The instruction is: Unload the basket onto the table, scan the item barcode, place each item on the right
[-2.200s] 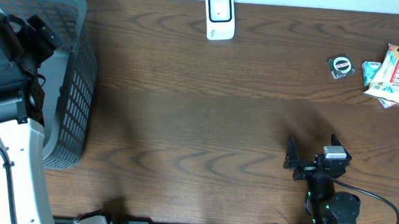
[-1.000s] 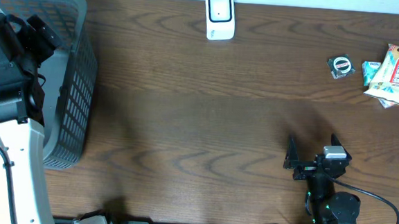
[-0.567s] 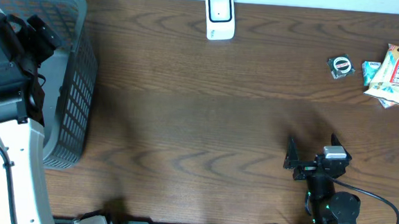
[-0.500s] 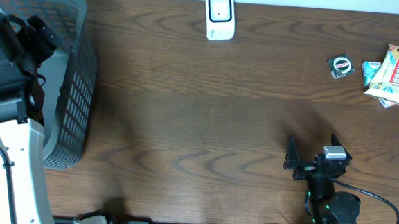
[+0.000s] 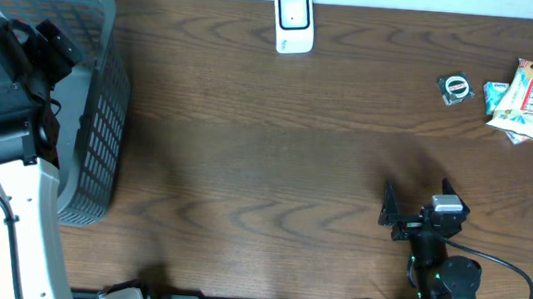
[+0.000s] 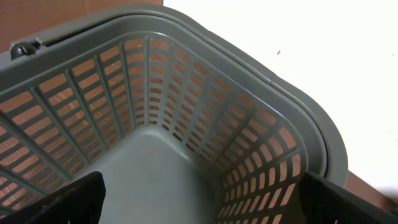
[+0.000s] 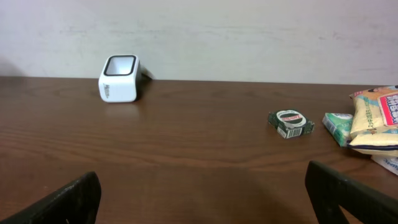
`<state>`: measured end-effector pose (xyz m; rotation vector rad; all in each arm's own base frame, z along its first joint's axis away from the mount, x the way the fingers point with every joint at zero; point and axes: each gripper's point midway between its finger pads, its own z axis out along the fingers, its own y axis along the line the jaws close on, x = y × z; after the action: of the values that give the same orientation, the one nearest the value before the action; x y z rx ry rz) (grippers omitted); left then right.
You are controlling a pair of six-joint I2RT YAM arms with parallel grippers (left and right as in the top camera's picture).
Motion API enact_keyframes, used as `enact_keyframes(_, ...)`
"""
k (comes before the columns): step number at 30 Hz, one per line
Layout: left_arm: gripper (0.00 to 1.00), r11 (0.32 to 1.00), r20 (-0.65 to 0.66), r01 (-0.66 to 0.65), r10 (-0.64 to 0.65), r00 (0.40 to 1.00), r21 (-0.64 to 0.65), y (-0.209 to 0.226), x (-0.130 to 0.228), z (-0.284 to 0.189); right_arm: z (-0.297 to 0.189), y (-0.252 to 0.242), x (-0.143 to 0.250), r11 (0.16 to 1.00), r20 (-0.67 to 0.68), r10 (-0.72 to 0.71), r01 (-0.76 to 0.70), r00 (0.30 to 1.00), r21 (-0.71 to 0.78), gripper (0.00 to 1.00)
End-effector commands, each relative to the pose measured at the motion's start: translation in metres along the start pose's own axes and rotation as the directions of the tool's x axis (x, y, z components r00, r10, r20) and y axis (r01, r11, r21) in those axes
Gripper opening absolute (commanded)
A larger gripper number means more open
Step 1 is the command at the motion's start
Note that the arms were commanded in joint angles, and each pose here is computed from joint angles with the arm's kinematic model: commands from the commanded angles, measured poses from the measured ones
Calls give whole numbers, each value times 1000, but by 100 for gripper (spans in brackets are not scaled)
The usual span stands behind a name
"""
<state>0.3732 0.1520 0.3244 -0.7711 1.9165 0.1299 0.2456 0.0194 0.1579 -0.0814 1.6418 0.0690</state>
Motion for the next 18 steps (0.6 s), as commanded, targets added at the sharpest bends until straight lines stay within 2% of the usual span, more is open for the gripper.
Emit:
enact_keyframes(1,98,1000,12,-6,6,1000,-2,0,-6,-1,0,-2,1,1000,1,-7,7,1000,9,99)
enact_keyframes(8,98,1000,-6,-9,9,1000,-9,2,-1,-1,0,-2,1,1000,1,-7,7,1000,9,99)
enact_keyframes(15,98,998,-280,-45,32,960,-39,16,64,-11,0,-2,1,1000,1,-7,7,1000,9,99)
enact_keyframes(18,98,998,-323,-15,-7,946,-66,21,77,-13,0,-2,1,1000,1,-7,7,1000,9,99)
